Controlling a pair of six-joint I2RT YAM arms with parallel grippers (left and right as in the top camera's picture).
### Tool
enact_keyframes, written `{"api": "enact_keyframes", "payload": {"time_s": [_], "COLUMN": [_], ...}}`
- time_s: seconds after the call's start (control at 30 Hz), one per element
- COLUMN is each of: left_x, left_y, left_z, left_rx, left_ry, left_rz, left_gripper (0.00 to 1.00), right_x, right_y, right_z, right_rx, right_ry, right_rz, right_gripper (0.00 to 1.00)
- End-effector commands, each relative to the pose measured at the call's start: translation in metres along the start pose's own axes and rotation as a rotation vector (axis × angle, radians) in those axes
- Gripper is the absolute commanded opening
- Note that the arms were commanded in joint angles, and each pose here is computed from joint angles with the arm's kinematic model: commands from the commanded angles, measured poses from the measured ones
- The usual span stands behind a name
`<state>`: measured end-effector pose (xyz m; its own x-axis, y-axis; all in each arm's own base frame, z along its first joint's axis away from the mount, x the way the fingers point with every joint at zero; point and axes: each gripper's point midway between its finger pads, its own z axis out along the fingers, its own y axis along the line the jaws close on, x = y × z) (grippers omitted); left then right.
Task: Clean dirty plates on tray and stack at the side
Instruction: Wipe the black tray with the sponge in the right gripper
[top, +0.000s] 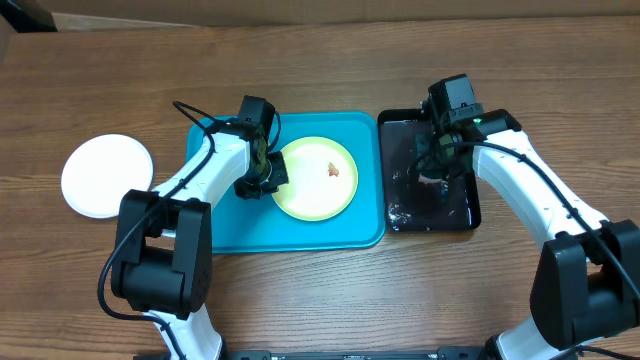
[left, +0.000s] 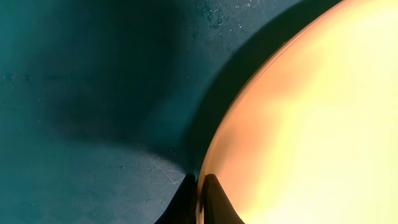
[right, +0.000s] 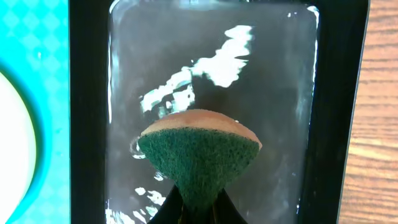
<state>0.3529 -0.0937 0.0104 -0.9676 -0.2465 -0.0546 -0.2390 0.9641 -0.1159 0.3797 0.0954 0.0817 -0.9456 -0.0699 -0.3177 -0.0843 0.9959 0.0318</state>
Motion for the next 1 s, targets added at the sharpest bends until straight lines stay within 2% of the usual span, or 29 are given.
{"api": "enact_keyframes", "payload": {"time_s": [0.0,0.6,0.7,0.97], "left_x": [0.011,0.011,0.011,0.012], "left_y": [0.007,0.008,0.008,0.008], "left_z": [0.012,0.012,0.012,0.012], "left_rx": [-0.027,-0.028,-0.028,-0.030], "left_ry": [0.036,0.037,0.037,0.040], "left_rz": [-0.024,-0.024,-0.024,-0.023], "left_gripper": [0.04,0.04,0.04,0.04], "right_x": [-0.010,0.026,0.031,0.032], "right_y": [0.001,-0.003,-0.002,-0.002], "right_z": [-0.015,0.037,0.047,0.047], "right_rx": [0.000,0.006,-0.002,-0.002], "right_ry": [-0.047,0.008,0.024,0.027], "right_rz": [-0.004,-0.002,-0.003,-0.003], "right_gripper": [0.04,0.04,0.19,0.36]}}
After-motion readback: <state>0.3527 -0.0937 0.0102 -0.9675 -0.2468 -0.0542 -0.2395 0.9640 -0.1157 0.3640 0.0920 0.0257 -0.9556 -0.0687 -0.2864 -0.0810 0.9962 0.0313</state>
